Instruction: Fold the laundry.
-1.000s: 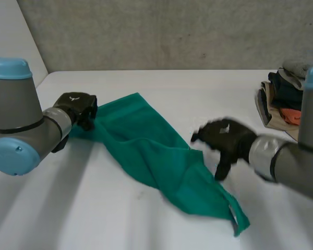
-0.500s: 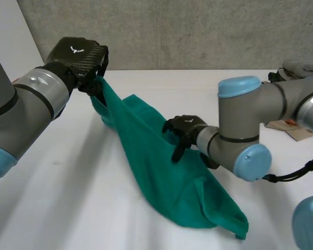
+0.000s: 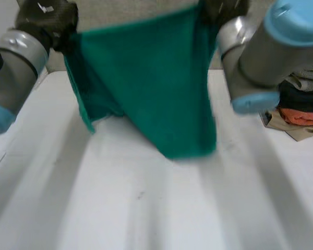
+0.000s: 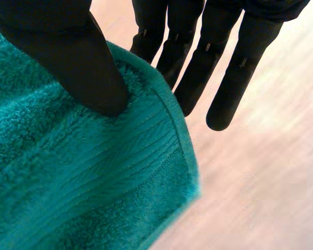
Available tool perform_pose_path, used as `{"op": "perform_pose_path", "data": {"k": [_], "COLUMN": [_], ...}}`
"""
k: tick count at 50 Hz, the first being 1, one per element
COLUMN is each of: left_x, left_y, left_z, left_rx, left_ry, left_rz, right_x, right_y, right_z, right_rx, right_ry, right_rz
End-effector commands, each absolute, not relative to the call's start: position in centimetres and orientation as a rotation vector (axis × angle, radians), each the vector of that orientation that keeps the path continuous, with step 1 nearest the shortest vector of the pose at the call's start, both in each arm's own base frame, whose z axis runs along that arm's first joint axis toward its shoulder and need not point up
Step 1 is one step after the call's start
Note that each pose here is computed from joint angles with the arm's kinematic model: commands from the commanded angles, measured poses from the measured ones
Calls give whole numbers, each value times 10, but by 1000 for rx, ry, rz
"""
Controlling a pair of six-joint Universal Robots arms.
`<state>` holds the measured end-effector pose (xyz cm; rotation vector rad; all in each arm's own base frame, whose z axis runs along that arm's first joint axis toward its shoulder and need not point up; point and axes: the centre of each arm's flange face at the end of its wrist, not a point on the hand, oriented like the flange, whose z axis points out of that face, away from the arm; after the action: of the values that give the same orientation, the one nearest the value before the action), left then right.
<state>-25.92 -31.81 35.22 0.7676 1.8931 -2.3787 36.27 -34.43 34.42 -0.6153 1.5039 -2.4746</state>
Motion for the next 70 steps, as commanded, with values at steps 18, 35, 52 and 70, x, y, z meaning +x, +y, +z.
{"op": "perform_pose_path", "data": {"k": [18,35,52,70], "left_x": [-252,-233,-224,-226], "left_y": [-326,-345,-329,-292], "left_z": [246,138,142,149], "left_rx": [826,998,984,1041], "left_ry": [2110,2259,2289,2437], "left_rz": [-2181,-1864,-1814,-1716], "right_x": [321,317,294,296], "right_y": [-293,-269,-285,-286], "right_z": [231,162,198,191], "right_rx": [-971,-1110,-932,-939], "right_ry": [1919,2048,2083,2096], "right_rz": [-2167,-1947,-2106,-2091]}}
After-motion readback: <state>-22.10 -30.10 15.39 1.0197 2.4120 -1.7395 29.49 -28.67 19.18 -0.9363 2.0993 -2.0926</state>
